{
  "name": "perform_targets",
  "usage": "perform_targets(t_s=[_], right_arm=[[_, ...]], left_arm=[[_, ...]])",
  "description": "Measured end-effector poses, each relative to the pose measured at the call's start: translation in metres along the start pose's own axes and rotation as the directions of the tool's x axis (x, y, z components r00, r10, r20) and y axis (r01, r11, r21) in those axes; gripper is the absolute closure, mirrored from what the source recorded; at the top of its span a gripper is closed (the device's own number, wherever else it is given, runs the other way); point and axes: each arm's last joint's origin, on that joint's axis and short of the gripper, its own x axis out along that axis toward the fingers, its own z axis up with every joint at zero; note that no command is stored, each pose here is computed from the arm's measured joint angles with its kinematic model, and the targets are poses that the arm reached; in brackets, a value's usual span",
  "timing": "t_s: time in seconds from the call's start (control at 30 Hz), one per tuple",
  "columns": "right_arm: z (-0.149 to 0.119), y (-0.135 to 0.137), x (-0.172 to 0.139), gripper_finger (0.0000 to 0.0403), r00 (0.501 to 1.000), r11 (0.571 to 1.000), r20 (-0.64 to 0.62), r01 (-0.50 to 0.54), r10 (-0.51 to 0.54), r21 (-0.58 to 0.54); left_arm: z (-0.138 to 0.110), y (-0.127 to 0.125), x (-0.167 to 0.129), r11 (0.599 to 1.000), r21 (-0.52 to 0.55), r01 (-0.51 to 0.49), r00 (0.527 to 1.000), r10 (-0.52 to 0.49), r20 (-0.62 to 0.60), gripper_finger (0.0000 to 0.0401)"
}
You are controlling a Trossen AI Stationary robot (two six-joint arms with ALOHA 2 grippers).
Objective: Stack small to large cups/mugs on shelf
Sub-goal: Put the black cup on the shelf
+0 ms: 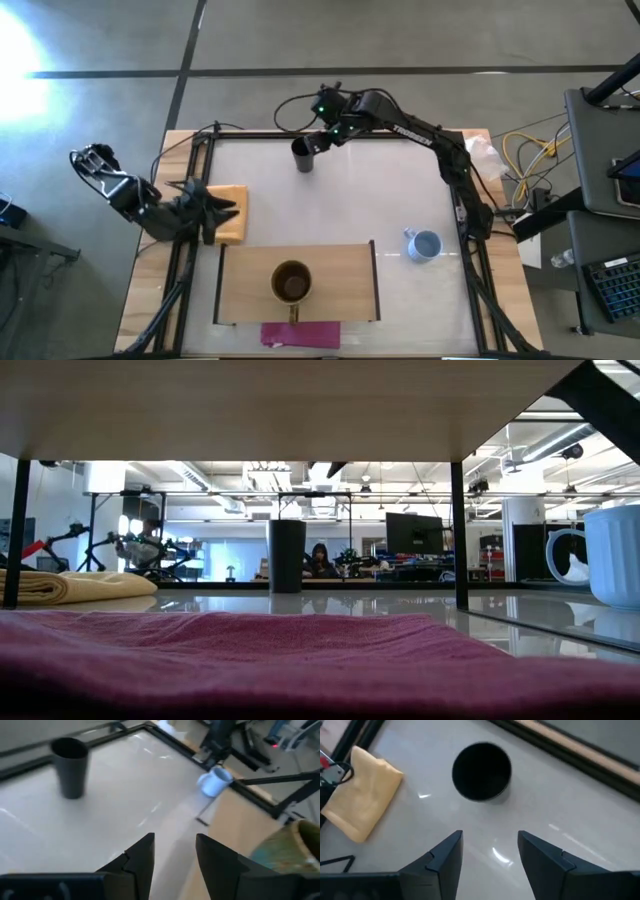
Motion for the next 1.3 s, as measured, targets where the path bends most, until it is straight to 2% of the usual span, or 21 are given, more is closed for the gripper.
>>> perform_targets(t_s=[0.1, 0.2, 0.3, 0.4, 0.53, 0.63, 0.77, 0.83, 1.0, 1.2, 1.3], right_arm=[[-0.004, 0.004, 0.003, 0.0218, 1.000, 1.000, -0.020, 0.003, -0.002, 0.002], [-0.010, 0.012, 0.000, 0.0218, 1.000, 1.000, -0.014, -0.007, 0.006, -0.019], [-0.011, 0.014, -0.001, 0.0218, 1.000, 1.000, -0.016, -0.012, 0.012, -0.021], [-0.004, 0.003, 0.000, 0.0218, 1.000, 1.000, -0.027, -0.012, 0.013, 0.022], [0.009, -0.016, 0.003, 0.0218, 0.992, 0.993, -0.087, -0.088, 0.096, 0.084], [0.010, -0.018, 0.003, 0.0218, 0.966, 0.976, -0.153, -0.197, 0.209, 0.090], [0.004, -0.013, -0.004, 0.0218, 0.885, 0.924, -0.274, -0.382, 0.376, 0.033], [-0.004, -0.006, -0.012, 0.0218, 0.858, 0.904, -0.315, -0.429, 0.405, -0.005], [-0.019, 0.015, -0.028, 0.0221, 0.882, 0.906, -0.287, -0.413, 0.373, -0.092], [-0.016, 0.031, -0.024, 0.0231, 0.814, 0.830, -0.278, -0.550, 0.510, -0.088], [-0.003, 0.021, -0.015, 0.0231, 0.818, 0.834, -0.241, -0.549, 0.522, -0.056]], left_arm=[[0.002, 0.014, -0.005, 0.997, 0.056, -0.048, 0.999, 0.048, 0.000, 0.0271], [0.010, 0.028, -0.013, 0.995, 0.088, -0.056, 0.998, 0.052, 0.046, 0.0271], [0.018, 0.042, -0.025, 0.997, 0.062, -0.056, 0.993, 0.049, 0.106, 0.0271], [0.020, 0.054, -0.034, 0.999, 0.024, -0.048, 0.988, 0.044, 0.149, 0.0271], [0.016, 0.065, -0.038, 0.999, -0.033, -0.031, 0.984, 0.037, 0.172, 0.0271], [0.013, 0.071, -0.040, 0.997, -0.072, -0.006, 0.984, 0.019, 0.176, 0.0271], [0.002, 0.071, -0.032, 0.996, -0.075, 0.056, 0.990, -0.046, 0.136, 0.0271], [-0.002, 0.068, -0.026, 0.993, -0.078, 0.085, 0.986, -0.073, 0.149, 0.0271], [-0.016, 0.058, -0.005, 0.983, -0.072, 0.167, 0.967, -0.148, 0.209, 0.0271], [-0.033, 0.055, 0.013, 0.955, -0.119, 0.272, 0.930, -0.229, 0.288, 0.0271], [-0.039, 0.058, 0.017, 0.947, -0.138, 0.291, 0.922, -0.239, 0.304, 0.0271]])
